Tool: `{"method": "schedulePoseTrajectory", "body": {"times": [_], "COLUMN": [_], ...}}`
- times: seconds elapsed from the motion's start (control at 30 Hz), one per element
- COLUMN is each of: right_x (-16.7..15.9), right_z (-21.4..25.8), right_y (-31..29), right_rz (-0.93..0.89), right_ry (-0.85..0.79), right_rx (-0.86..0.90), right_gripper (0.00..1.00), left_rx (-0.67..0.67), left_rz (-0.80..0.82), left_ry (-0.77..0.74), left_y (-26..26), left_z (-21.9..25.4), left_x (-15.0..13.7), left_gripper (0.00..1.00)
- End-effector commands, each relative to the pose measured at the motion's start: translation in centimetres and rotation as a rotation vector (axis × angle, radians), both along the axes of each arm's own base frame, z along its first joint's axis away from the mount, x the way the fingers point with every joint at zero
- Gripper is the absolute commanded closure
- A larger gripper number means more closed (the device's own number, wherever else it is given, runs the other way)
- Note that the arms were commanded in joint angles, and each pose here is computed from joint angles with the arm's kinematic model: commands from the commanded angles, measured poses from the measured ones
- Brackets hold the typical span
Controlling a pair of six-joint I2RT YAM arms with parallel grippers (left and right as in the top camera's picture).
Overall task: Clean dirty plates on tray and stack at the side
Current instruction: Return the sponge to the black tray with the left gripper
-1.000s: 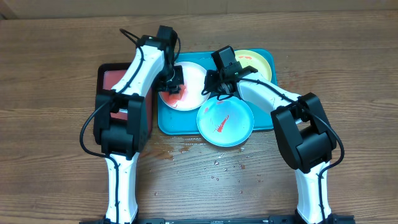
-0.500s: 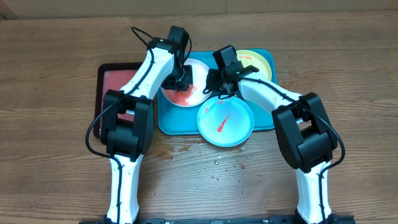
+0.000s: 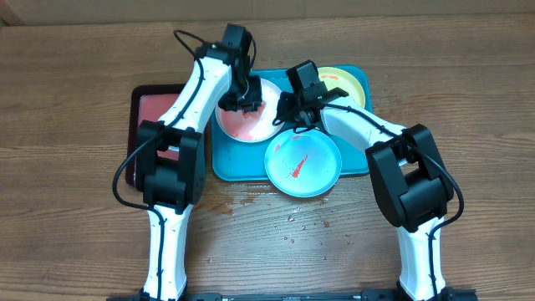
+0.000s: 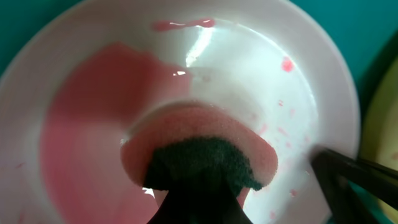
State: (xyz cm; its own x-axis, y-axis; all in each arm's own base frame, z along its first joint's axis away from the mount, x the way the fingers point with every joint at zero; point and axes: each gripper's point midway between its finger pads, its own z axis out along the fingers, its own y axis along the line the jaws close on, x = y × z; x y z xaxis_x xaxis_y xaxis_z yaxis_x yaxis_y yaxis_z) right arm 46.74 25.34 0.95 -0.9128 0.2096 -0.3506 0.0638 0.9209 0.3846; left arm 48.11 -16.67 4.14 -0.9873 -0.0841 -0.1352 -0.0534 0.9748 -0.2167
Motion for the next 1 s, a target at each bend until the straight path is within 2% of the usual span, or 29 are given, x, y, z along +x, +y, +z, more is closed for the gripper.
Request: {"method": "schedulePoseTrajectory", "body": {"times": [0.0,0.2,0.33,0.4,0.57,0.77,0.97], "right_x": [-0.4,-0.6,-0.6,-0.6,-0.4,-0.3,-0.5], "right_z": [-0.1,0.0,0.7,1.2,2.9,4.5,5.8], "right_y": [0.9,0.9,0.9,0.9,0.8,0.4,0.0], "right_rz": [0.022,0.023,0.024,0.026,0.024,0.04,0.053], "right_ry": [0.017,0.024,0.02,0.012,-0.013,-0.039,-0.053], "right_rx": [0.018,0.017,0.019,0.02,0.032,0.029,0.021], "right_gripper": [0.96,0.96,0.96,0.96,0.96,0.96,0.96], "left_rx": [-0.011,0.085,0.233,0.265,0.233,0.246,0.216], "left_rz": [-0.034,-0.062,-0.001,0.033,0.12,0.128,0.118], "left_ry": [-0.121,-0.163,-0.141,-0.124,-0.036,0.009,0.086], "left_y": [-0.2,2.2,6.7,8.9,13.4,16.9,18.4], "left_z": [5.8,11.1,13.1,13.8,14.2,13.6,10.1], "left_x": [2.1,0.9,-0.8,-1.4,-3.2,-3.9,-4.7], "left_gripper": [0.96,0.96,0.96,0.95,0.96,0.96,0.96]}}
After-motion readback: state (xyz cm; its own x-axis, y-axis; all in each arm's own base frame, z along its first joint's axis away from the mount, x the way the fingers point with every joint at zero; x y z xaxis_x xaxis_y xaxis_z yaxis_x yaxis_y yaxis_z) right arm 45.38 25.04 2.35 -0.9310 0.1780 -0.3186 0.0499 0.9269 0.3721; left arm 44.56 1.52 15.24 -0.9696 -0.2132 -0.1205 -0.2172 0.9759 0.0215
